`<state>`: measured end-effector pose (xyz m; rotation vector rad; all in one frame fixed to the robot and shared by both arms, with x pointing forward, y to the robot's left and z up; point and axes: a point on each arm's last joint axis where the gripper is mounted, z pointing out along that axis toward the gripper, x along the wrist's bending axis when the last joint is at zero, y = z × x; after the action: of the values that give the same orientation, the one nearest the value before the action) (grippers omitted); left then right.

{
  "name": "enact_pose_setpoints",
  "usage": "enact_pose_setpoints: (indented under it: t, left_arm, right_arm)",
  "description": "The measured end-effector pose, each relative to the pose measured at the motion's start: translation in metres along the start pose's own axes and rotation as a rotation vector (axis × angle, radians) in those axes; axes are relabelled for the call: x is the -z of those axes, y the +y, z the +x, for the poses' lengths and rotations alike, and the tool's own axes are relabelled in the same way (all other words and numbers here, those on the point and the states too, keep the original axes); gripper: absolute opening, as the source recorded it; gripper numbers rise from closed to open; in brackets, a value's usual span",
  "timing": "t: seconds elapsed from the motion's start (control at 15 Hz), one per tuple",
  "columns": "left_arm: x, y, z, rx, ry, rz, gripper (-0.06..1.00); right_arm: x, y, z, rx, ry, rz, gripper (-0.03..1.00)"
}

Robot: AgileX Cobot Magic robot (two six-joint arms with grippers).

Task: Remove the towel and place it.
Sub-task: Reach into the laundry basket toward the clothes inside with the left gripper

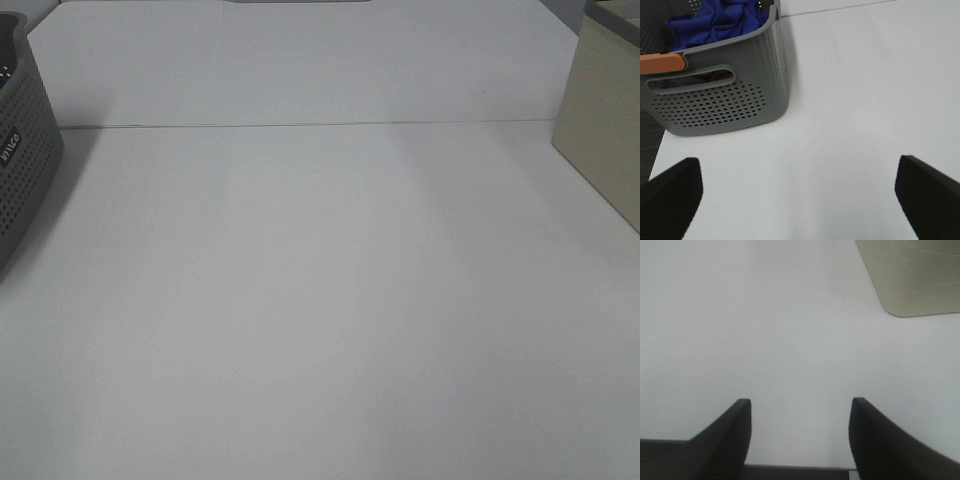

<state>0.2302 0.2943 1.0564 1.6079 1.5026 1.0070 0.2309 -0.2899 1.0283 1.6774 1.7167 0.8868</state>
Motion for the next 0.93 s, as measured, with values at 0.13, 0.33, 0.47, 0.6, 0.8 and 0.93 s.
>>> enact_pose_setpoints:
  t: [0.13,0.33,0.47,0.6,0.8,0.93]
  left_arm:
    - [0.0000,0.0000,0.0000,0.000,0.000,0.000,0.99]
    - [0.0000,0.0000,0.0000,0.000,0.000,0.000,0.99]
    - [0.0000,0.0000,0.0000,0.000,0.000,0.000,0.99]
    - [0.0000,0.0000,0.0000,0.000,0.000,0.000,0.99]
    - [0.0000,0.0000,0.0000,0.000,0.000,0.000,0.99]
    - [0.0000,0.0000,0.0000,0.000,0.000,0.000,0.99]
  right_arm:
    - [0.0000,0.0000,0.0000,0.000,0.000,0.000,0.58]
    - [0.0000,0.0000,0.0000,0.008,0.000,0.000,0.59]
    - [0.0001,0.0001,0.0020,0.029,0.022,-0.001,0.70]
    - [0.0001,0.0001,0.0022,0.038,0.024,-0.002,0.89]
    - [0.0001,0.0001,0.0022,0.037,0.024,-0.002,0.92]
    - [0.0001,0.0001,0.0022,0.037,0.024,-0.002,0.92]
